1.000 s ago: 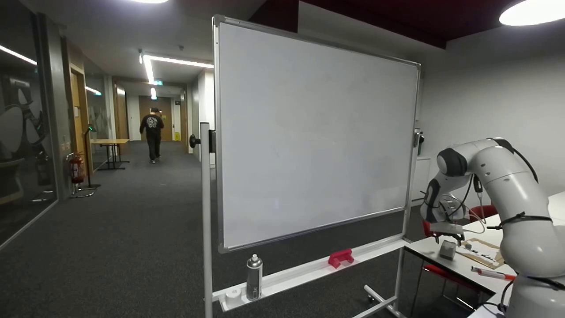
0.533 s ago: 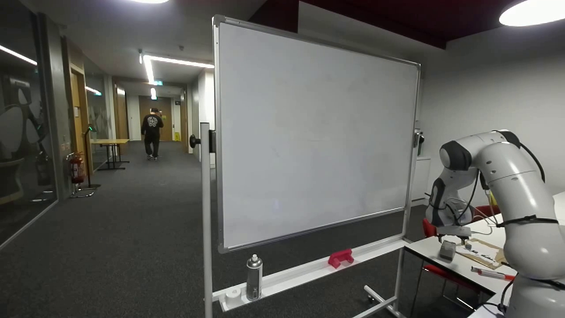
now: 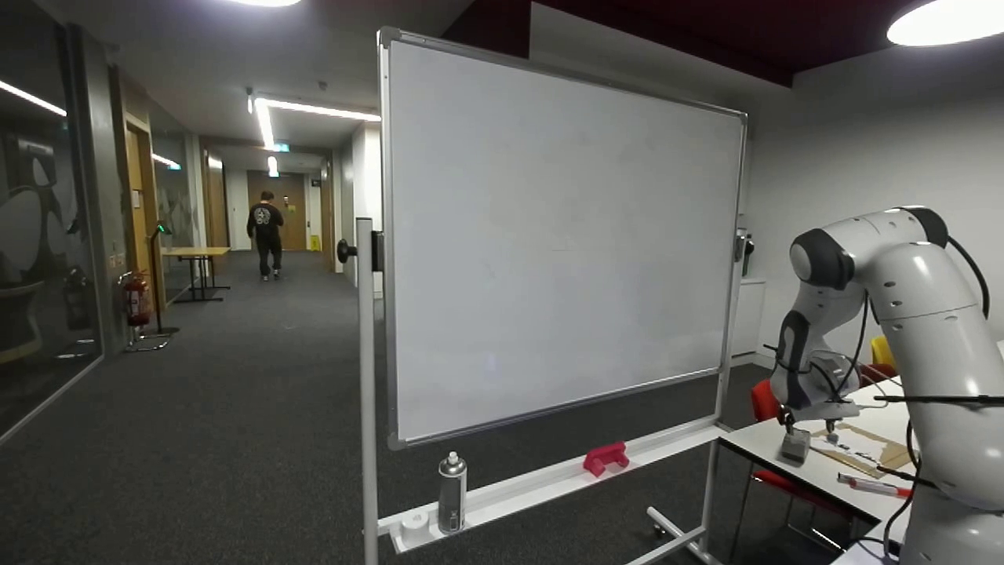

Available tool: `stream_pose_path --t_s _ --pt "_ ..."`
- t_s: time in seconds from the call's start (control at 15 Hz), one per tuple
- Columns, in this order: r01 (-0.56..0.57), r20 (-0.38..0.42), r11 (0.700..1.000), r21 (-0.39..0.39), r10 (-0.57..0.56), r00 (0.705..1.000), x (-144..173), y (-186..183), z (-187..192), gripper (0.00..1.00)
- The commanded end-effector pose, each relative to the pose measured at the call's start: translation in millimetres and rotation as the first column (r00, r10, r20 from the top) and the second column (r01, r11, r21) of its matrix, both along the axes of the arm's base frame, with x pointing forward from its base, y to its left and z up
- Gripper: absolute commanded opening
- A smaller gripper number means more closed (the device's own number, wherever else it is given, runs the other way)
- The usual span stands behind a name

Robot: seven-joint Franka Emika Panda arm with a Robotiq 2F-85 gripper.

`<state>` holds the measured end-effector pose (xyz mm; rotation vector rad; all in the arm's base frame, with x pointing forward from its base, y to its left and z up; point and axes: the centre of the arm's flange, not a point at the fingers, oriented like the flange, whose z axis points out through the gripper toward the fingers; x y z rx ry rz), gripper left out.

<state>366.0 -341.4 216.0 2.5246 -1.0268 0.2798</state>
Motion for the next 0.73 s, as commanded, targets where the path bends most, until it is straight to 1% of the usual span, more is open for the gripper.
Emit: stream_pose_path --t_s 0.0,0.07,0.2,0.27,0.4,0.67 --pt "-0.175 -0.058 0.981 -0.08 0.171 0.984 -34 36 26 1.0" --pt "-0.217 -0.078 0.971 -0.098 0.21 0.975 -37 38 27 1.0" --pt "-0.264 -0.096 0.955 -0.133 0.253 0.963 -43 45 33 1.0" --pt "-0.193 -0.075 0.977 -0.091 0.187 0.98 -23 23 16 1.0" --pt "-0.217 -0.082 0.97 -0.107 0.209 0.975 -26 29 20 1.0" --pt "-0.224 -0.089 0.968 -0.11 0.215 0.973 -26 30 20 1.0"
